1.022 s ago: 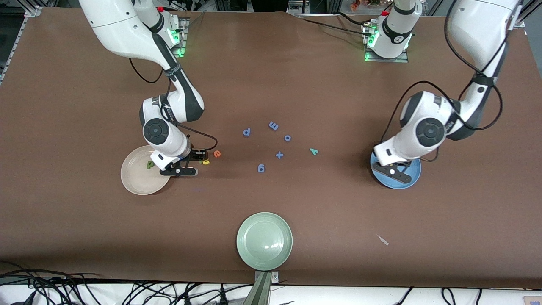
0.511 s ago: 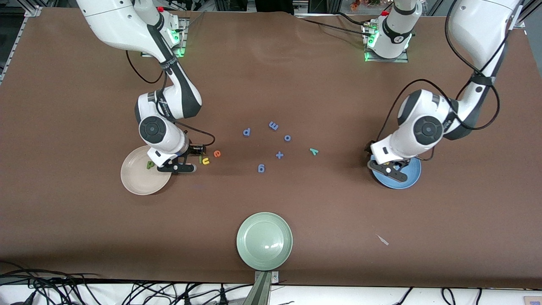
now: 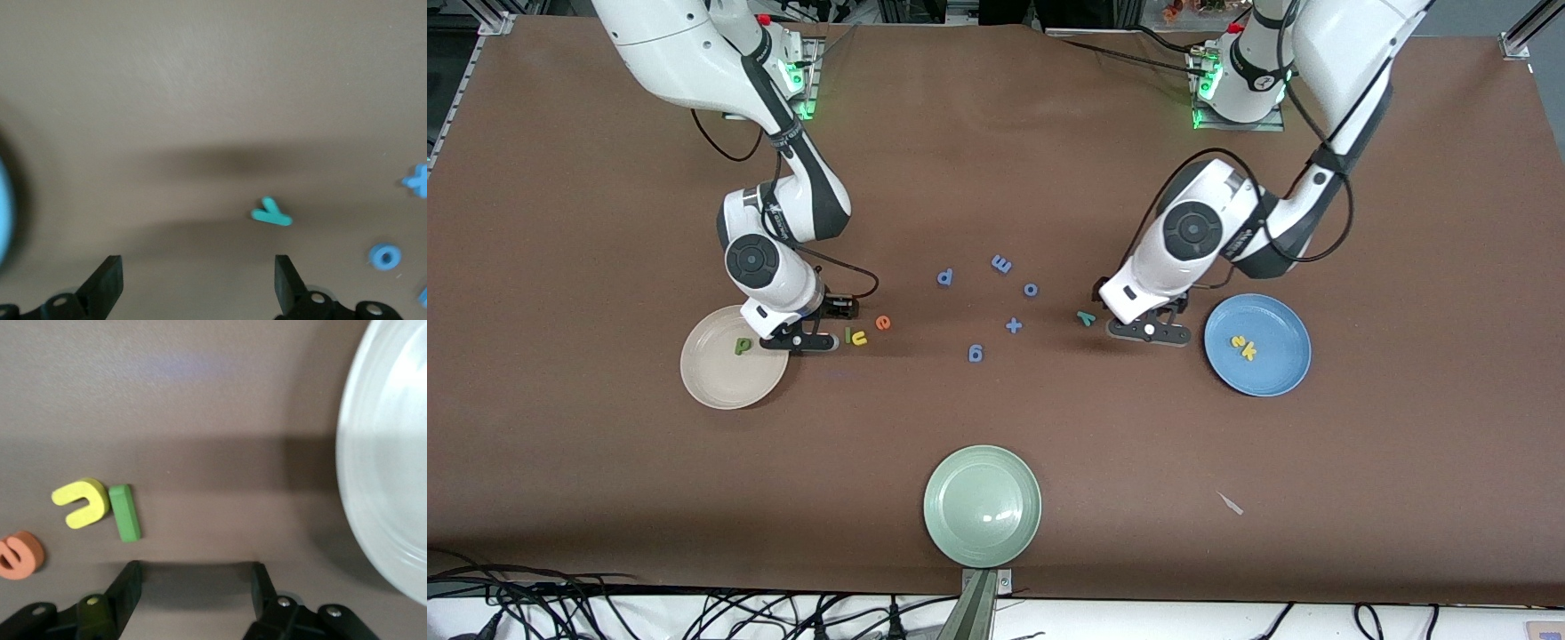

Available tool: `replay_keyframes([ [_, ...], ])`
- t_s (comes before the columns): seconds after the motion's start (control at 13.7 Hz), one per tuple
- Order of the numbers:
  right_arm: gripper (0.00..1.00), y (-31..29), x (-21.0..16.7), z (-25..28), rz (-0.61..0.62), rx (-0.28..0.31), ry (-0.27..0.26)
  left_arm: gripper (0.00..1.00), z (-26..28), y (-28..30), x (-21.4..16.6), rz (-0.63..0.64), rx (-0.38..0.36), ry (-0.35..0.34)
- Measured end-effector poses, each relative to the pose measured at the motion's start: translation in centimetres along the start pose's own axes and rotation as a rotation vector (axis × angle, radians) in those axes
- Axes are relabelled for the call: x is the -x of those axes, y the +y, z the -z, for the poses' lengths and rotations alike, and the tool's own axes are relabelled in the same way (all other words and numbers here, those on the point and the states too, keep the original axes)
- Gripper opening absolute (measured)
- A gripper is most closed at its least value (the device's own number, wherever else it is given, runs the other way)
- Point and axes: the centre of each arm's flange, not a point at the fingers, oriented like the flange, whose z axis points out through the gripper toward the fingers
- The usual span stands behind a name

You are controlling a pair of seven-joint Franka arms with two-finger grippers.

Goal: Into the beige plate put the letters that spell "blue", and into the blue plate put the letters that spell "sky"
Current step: 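Grasp the teal y with the left gripper while the right gripper grasps the l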

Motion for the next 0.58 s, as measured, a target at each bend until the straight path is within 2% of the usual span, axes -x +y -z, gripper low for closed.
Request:
replay_keyframes([
  [0.29, 0.75, -0.6, -1.0, 0.9, 0.004, -0.011, 0.028, 1.0, -2.9, 2.7, -0.2, 0.239, 0.05, -0.008],
  [0.58, 0.75, -1.0, -1.9, 0.0, 0.005, -0.013, 0.038, 1.0, -2.7, 3.4, -0.6, 0.5, 0.069, -0.002],
])
